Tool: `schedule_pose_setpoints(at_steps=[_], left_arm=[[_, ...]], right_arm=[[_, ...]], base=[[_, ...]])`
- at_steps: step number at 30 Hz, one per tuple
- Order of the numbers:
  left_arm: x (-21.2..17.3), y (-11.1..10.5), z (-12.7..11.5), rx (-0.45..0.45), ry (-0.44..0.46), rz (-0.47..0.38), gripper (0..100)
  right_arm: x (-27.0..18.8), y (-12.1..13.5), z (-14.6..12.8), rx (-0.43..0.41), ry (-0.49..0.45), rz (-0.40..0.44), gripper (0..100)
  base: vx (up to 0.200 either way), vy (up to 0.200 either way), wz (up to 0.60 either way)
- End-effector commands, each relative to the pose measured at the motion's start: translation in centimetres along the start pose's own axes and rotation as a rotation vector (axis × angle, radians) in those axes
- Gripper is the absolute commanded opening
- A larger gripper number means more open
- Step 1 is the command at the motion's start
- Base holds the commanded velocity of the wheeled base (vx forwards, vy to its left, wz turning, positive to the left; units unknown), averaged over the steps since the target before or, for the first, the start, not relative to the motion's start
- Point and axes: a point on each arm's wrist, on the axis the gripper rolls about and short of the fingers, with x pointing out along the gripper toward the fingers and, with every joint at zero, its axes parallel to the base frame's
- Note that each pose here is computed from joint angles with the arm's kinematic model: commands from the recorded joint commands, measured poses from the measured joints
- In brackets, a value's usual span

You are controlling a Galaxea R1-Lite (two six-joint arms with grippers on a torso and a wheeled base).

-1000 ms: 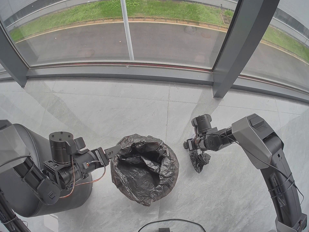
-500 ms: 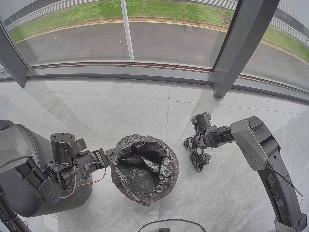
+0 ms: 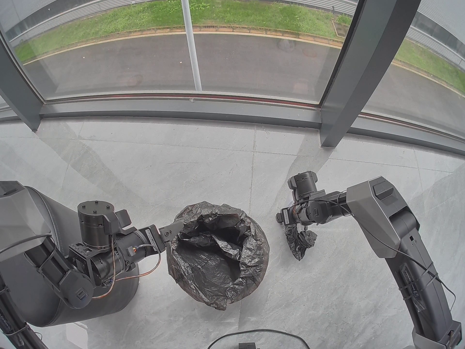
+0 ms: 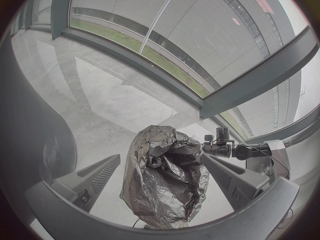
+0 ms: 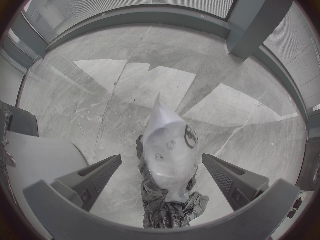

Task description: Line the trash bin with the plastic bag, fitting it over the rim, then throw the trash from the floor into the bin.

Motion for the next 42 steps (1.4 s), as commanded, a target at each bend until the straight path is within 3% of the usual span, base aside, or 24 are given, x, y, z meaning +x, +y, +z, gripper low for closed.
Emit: schedule_pose_setpoints(at_steps=[1,5,19,20,34,42], left_arm=[[0.2,0.1,-0.2,-0.001,0.01,0.005,100],[0.3,0.2,-0.3,-0.001,0.007,0.004,100],[0.6,0.4,-0.6,0.004,-0.038,-0.023,100],[0.6,0.4,-0.6,0.004,-0.039,-0.024,100],[0.6,0.3,-0.5,0.004,-0.042,-0.025,100],[0.0,0.1,-0.1,0.005,-0.06,-0.036,100]], right_arm=[[0.5,-0.2,-0.7,0.013,0.034,0.009,100],[0.6,-0.2,-1.0,0.051,0.059,0.031,100],[1.0,-0.1,-1.6,0.05,0.072,0.029,100],[1.0,-0.1,-1.6,0.05,0.072,0.029,0],[0.6,-0.1,-1.0,0.074,0.058,0.023,0],[-3.8,0.2,3.0,0.076,-0.004,0.036,0]], base=[[0.0,0.0,0.0],[0.0,0.0,0.0],[0.0,0.0,0.0],[0.0,0.0,0.0],[0.0,0.0,0.0],[0.0,0.0,0.0]])
